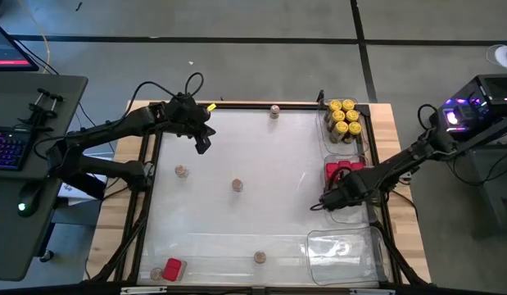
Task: Sort spices by type
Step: Put the red seasoning can into the middle transparent bin, then adjust the red seasoning can in the middle transparent bin
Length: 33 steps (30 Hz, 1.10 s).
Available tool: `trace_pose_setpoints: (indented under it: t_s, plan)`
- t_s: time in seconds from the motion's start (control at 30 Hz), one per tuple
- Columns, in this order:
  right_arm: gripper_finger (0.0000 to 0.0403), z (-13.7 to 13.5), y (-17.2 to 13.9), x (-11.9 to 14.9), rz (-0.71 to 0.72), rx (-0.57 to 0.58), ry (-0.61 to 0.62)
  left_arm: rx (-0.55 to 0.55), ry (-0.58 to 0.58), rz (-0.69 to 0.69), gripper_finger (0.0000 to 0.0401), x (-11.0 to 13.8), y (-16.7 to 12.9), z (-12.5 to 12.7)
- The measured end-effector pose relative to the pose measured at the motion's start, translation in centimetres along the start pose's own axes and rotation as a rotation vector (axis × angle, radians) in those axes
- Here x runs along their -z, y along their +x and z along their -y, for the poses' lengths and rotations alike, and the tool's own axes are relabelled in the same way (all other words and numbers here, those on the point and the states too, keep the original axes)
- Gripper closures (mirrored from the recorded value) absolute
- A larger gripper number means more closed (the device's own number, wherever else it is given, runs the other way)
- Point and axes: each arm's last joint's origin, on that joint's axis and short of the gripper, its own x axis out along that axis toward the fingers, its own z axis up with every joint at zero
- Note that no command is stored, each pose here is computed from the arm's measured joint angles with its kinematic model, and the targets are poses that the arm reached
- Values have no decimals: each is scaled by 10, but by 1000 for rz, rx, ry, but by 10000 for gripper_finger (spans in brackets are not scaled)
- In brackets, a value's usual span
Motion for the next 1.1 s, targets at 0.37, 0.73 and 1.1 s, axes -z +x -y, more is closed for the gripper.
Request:
trace_pose_setpoints:
  t_s: [0.37, 0.73, 1.1]
  plan:
    - [403, 0, -1, -1, 33, -12, 37, 0, 8, 1, 401, 0, 0, 0]
    - [403, 8, -3, 2, -147, 127, -150, 0, 8, 9, 401, -1, 0, 0]
    - [403, 13, 14, -9, -68, 191, -80, 0, 3, -7, 401, 1, 0, 0]
